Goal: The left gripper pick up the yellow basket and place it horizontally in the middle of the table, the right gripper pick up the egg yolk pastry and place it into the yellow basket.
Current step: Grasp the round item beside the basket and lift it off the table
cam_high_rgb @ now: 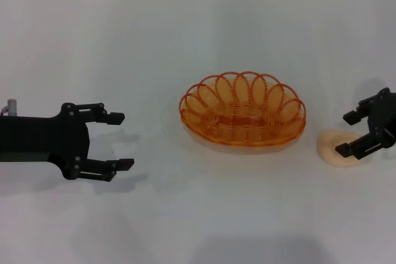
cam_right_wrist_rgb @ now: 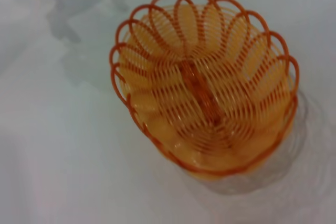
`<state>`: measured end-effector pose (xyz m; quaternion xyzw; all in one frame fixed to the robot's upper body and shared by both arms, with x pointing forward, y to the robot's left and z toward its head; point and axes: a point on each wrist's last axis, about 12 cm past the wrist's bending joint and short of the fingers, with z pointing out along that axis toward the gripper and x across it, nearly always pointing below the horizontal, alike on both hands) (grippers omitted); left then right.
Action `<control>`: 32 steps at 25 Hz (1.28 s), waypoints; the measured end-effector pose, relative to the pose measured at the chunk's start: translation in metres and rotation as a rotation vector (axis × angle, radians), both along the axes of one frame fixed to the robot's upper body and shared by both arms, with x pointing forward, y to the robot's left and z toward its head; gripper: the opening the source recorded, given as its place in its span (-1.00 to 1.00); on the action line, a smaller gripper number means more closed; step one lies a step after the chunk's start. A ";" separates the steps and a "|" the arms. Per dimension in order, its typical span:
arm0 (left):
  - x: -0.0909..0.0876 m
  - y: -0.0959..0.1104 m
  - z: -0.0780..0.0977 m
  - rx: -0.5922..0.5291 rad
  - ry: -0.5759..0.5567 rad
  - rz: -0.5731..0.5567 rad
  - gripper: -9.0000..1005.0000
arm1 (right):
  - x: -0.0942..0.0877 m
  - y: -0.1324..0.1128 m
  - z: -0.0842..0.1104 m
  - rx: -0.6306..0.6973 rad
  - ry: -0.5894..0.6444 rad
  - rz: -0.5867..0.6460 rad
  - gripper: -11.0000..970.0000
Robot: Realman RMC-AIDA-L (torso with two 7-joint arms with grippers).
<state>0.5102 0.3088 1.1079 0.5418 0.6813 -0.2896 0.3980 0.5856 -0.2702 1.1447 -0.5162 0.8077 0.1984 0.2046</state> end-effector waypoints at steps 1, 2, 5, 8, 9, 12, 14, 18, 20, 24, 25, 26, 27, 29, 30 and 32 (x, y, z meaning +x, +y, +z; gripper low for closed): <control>0.000 0.000 0.000 -0.001 0.000 0.000 0.65 | 0.000 -0.001 0.000 -0.007 0.002 -0.002 0.48; 0.000 -0.001 0.000 -0.001 -0.001 0.000 0.65 | 0.000 -0.003 -0.001 -0.014 0.004 -0.004 0.46; 0.000 -0.001 0.000 -0.002 0.000 0.001 0.65 | 0.000 -0.005 -0.002 -0.029 0.004 -0.005 0.43; 0.000 -0.002 0.000 -0.004 0.000 0.001 0.65 | 0.001 -0.007 -0.003 -0.051 -0.001 -0.011 0.39; 0.000 -0.002 0.000 -0.004 0.000 0.002 0.65 | 0.001 -0.007 -0.004 -0.056 -0.001 -0.011 0.38; 0.000 -0.002 0.000 -0.006 -0.002 0.003 0.65 | 0.000 -0.006 -0.005 -0.062 0.002 -0.005 0.26; 0.000 -0.002 0.000 -0.006 -0.003 0.002 0.65 | 0.000 -0.005 -0.005 -0.061 0.004 -0.003 0.07; 0.000 -0.002 0.000 -0.005 -0.003 -0.001 0.65 | 0.000 -0.004 -0.005 -0.060 0.008 0.004 -0.44; 0.000 -0.002 0.000 -0.004 -0.003 -0.001 0.65 | 0.000 -0.004 -0.004 -0.058 0.008 0.004 -0.61; 0.000 -0.003 0.000 -0.004 0.001 -0.003 0.65 | -0.001 -0.003 -0.004 -0.054 0.010 0.008 -0.70; 0.000 -0.003 0.000 -0.003 0.002 -0.006 0.65 | -0.001 -0.003 -0.004 -0.053 0.011 0.009 -0.73; 0.000 -0.004 -0.001 -0.002 0.004 -0.009 0.65 | -0.001 -0.003 -0.003 -0.052 0.012 0.011 -0.75; -0.001 -0.004 -0.001 -0.002 0.006 -0.011 0.65 | -0.001 -0.003 -0.003 -0.052 0.014 0.013 -0.77; -0.002 -0.004 -0.002 -0.001 0.008 -0.013 0.65 | -0.002 -0.003 -0.001 -0.049 0.018 0.020 -0.81; -0.002 -0.004 -0.002 0.000 0.008 -0.015 0.65 | -0.002 -0.004 0.002 -0.046 0.020 0.023 -0.84; -0.004 -0.005 -0.003 -0.001 0.010 -0.022 0.65 | -0.003 -0.005 0.011 -0.027 0.016 0.030 -0.85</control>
